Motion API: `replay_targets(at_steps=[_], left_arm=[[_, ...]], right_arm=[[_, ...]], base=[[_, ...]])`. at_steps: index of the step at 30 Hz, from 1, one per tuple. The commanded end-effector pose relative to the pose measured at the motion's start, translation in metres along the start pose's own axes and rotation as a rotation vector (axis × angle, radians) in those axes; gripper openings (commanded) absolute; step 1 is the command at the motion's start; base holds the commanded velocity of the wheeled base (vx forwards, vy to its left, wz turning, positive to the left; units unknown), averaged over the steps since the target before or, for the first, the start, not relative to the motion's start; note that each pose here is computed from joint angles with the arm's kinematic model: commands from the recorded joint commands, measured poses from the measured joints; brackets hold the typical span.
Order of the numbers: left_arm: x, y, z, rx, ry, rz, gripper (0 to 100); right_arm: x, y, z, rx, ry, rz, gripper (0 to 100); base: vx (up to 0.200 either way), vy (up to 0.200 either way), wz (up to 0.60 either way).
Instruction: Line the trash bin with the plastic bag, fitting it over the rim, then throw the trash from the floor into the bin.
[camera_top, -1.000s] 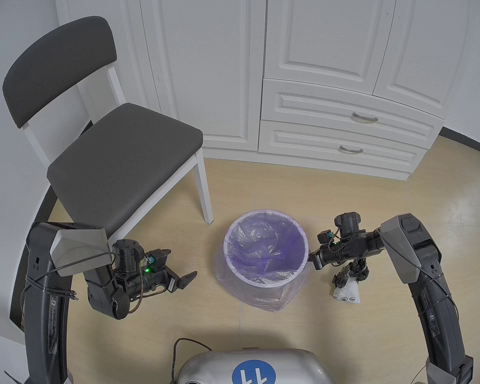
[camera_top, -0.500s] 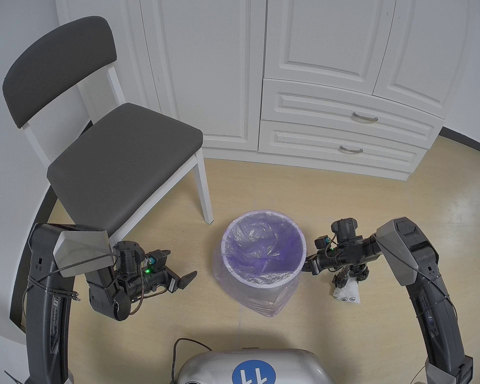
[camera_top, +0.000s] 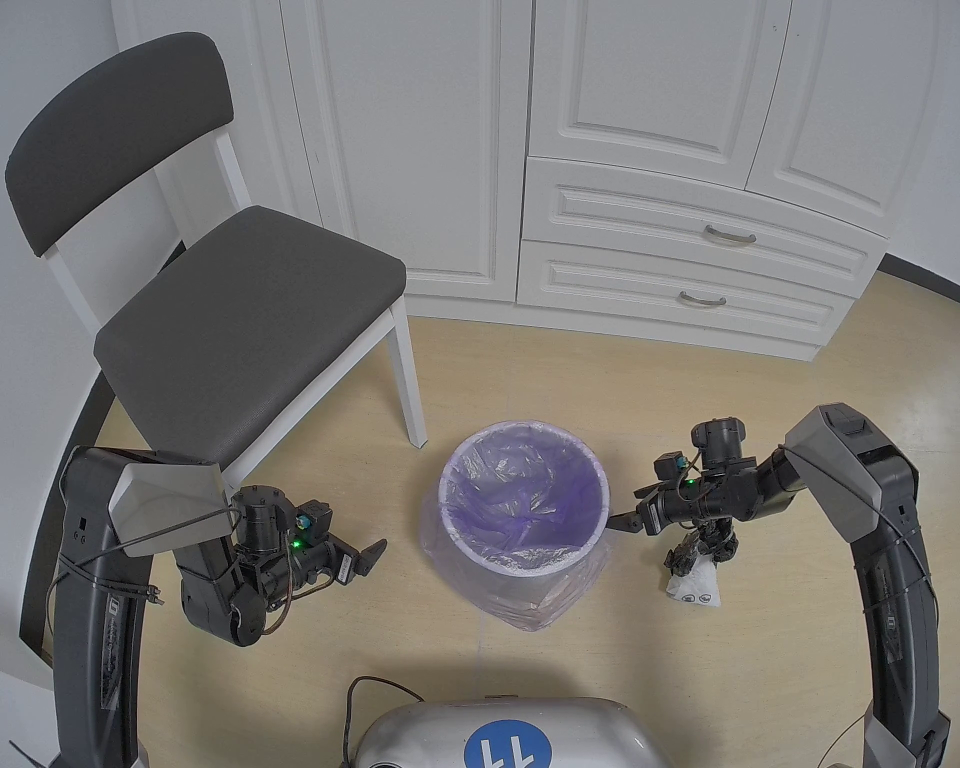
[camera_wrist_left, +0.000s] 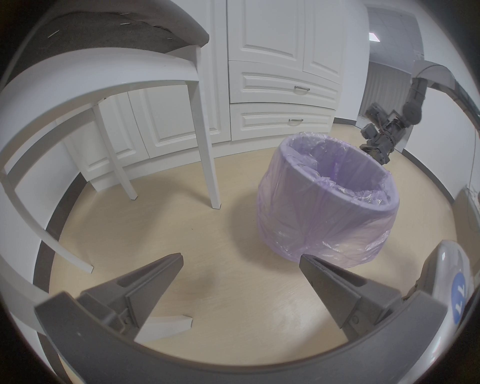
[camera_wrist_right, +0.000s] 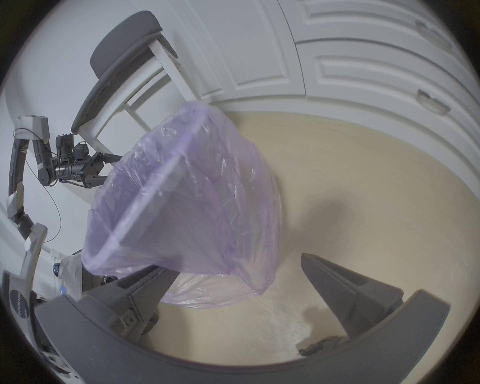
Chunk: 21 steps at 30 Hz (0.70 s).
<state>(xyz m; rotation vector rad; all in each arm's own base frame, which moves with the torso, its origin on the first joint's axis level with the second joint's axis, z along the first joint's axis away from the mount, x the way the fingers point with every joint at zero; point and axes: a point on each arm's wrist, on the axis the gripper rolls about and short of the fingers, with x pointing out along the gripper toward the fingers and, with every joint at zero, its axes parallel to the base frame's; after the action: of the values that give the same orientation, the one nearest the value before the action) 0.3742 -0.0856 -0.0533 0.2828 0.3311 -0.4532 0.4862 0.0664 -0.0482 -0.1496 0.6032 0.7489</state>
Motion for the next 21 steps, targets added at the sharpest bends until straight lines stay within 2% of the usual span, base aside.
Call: replay_targets(at_steps=[1,3,5,8,10,14,17,21], left_arm=[[-0.005,-0.010,0.011,-0.056,0.002,0.043,100],[-0.006,-0.009,0.013,-0.057,0.000,0.053,100],[-0.010,-0.010,0.017,-0.057,-0.003,0.059,100],[-0.018,-0.010,0.020,-0.071,0.003,0.076,100],[-0.028,-0.014,0.030,-0.124,-0.006,0.092,100],[-0.049,-0.018,0.042,-0.166,-0.012,0.120,100],[-0.071,-0.025,0.048,-0.170,-0.016,0.117,100],[-0.103,-0.039,0.053,-0.156,-0.021,0.123,100]], right_arm=[[-0.050,0.017,0.015,-0.037,-0.099,-0.097,100],[-0.055,0.022,0.017,-0.038,-0.109,-0.138,100],[-0.061,0.030,0.023,0.000,-0.128,-0.209,100],[-0.065,0.041,0.030,0.045,-0.151,-0.258,100],[-0.077,0.059,0.038,0.110,-0.182,-0.307,100],[-0.101,0.077,0.045,0.150,-0.189,-0.398,100],[-0.120,0.089,0.047,0.200,-0.183,-0.523,100],[-0.151,0.114,0.035,0.269,-0.146,-0.687,100]], base=[[0.000,0.000,0.00],[0.000,0.000,0.00],[0.000,0.000,0.00],[0.000,0.000,0.00],[0.000,0.000,0.00],[0.000,0.000,0.00],[0.000,0.000,0.00],[0.000,0.000,0.00]])
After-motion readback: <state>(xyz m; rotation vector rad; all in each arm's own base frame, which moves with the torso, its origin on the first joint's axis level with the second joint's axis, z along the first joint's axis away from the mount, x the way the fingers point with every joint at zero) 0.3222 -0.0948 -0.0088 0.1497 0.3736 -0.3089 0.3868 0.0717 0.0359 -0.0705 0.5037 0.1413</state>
